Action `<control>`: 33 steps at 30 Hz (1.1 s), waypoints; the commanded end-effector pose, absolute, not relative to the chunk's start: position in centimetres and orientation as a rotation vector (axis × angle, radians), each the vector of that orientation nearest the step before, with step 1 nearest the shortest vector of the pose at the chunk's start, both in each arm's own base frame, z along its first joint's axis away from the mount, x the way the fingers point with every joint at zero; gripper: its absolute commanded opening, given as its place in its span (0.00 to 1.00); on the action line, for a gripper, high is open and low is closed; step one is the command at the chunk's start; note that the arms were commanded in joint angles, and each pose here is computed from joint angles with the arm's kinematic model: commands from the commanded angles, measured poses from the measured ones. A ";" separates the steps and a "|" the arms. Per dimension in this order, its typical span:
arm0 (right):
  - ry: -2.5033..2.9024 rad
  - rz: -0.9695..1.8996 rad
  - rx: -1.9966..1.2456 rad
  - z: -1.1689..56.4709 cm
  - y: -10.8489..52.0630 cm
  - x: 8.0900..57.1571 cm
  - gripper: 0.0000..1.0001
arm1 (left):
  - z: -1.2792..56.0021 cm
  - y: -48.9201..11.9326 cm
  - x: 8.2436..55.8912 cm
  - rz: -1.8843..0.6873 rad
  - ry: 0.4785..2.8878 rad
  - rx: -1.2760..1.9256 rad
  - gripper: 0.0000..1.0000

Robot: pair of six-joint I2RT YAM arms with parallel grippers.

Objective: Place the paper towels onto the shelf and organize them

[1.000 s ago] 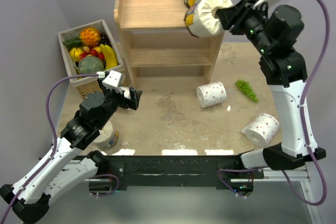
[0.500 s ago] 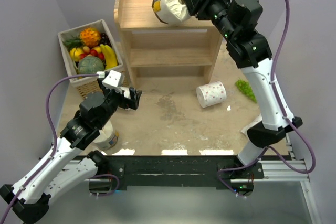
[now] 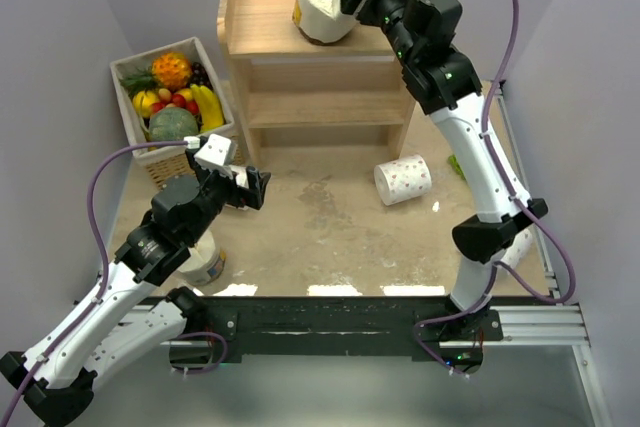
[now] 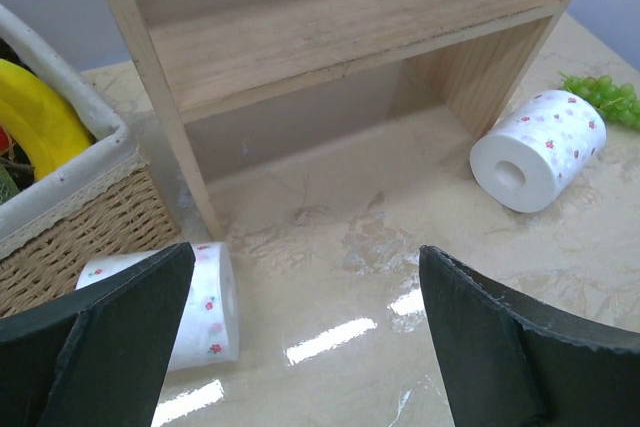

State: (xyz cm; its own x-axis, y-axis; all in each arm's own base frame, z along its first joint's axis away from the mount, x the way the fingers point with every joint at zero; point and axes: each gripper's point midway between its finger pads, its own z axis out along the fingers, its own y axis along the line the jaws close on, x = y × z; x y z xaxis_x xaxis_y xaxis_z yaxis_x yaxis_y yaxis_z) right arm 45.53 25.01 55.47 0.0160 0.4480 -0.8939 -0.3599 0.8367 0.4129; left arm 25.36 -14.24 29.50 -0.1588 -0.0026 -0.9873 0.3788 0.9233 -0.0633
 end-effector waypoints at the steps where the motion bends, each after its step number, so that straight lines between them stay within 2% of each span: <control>1: 1.215 0.653 0.136 61.9 23.2 43.8 0.66 | 30.0 -13.9 25.5 -0.328 1.681 0.274 1.00; 8: 1.202 0.647 0.078 62.6 23.2 42.7 0.68 | 30.1 -13.9 25.5 -0.330 1.679 0.271 1.00; 21: 1.321 0.732 -0.095 57.9 27.9 40.9 0.47 | 29.9 -13.1 25.8 -0.289 1.687 0.235 1.00; 33: 1.332 0.714 -0.065 55.9 30.6 43.1 0.46 | 30.3 -11.7 25.8 -0.244 1.677 0.168 0.99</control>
